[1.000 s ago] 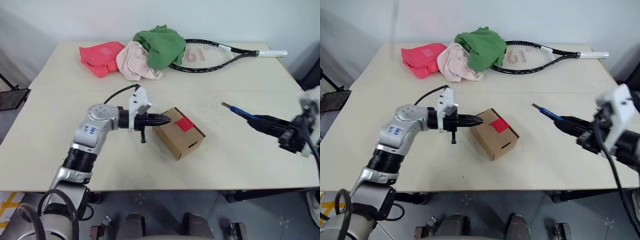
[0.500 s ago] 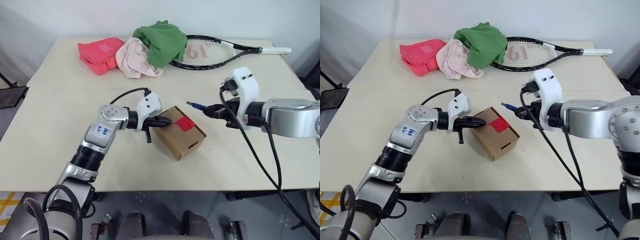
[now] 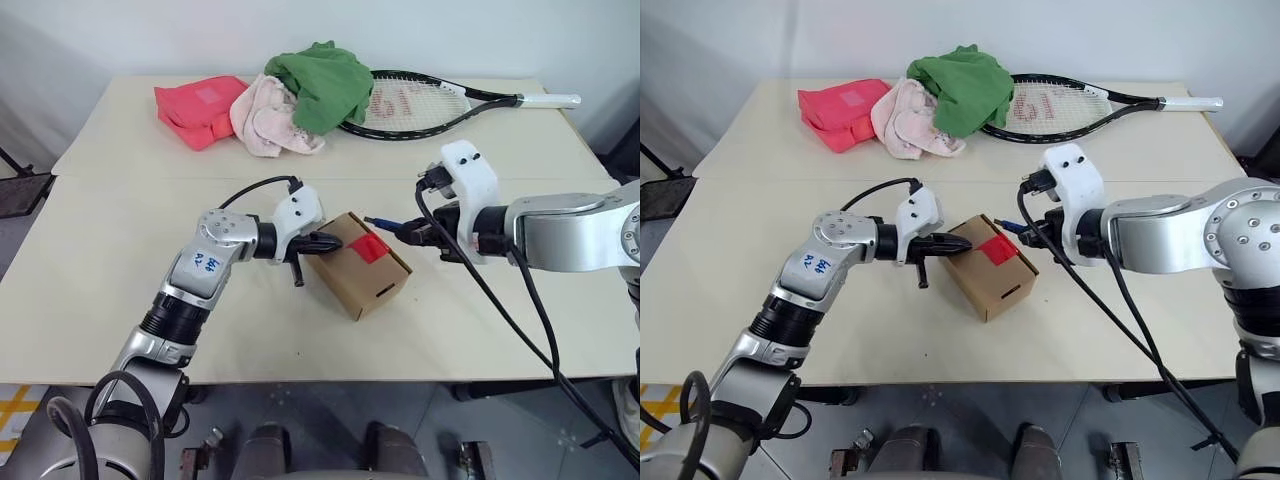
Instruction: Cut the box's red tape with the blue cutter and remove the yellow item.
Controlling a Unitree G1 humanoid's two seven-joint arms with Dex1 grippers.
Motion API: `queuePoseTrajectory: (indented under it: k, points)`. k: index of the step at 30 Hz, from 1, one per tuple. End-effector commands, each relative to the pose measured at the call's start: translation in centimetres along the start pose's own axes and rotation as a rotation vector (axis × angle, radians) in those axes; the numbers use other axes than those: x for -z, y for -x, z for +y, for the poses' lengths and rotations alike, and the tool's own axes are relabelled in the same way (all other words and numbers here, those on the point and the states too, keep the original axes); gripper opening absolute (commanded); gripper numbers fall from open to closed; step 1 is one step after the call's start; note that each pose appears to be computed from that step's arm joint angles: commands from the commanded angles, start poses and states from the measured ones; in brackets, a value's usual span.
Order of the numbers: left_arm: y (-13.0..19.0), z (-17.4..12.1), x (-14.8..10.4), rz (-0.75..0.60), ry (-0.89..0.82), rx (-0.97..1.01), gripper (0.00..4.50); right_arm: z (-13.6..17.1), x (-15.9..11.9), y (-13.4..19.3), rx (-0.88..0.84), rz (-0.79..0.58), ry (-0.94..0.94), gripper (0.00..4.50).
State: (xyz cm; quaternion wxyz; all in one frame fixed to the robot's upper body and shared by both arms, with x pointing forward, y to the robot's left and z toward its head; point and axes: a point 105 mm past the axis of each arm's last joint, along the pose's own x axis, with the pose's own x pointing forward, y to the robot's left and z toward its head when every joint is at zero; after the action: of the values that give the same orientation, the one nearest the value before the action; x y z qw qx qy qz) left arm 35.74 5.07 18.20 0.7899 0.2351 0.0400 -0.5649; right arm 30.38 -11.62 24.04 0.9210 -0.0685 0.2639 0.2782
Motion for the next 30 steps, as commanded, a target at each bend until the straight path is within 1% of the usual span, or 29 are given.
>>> queuePoseTrajectory:
  k: [1,8,18,21,24,30]
  points:
    - [-0.4,-0.8,0.5,0.017,0.007,0.025,0.0,0.2,-0.6,0.7,-0.008,-0.013,0.021,0.1]
    - [-0.4,-0.9,0.6,0.022,0.01,0.024,0.0,-0.3,-0.3,0.5,0.006,0.004,0.01,0.1]
    - [-0.3,-1.1,0.7,0.029,0.01,0.02,0.0,0.0,0.4,0.1,-0.015,0.029,-0.017,0.1]
    - [-0.2,-1.1,0.8,0.032,0.01,0.021,0.0,-0.4,-0.8,0.4,-0.008,-0.023,-0.032,0.1]
    - [-0.2,-1.2,0.8,0.033,0.011,0.021,0.0,0.2,-1.8,0.7,-0.054,-0.064,-0.038,0.1]
    - [-0.3,-1.1,0.7,0.031,0.005,0.022,0.0,0.2,-2.4,0.8,-0.062,-0.083,-0.036,0.1]
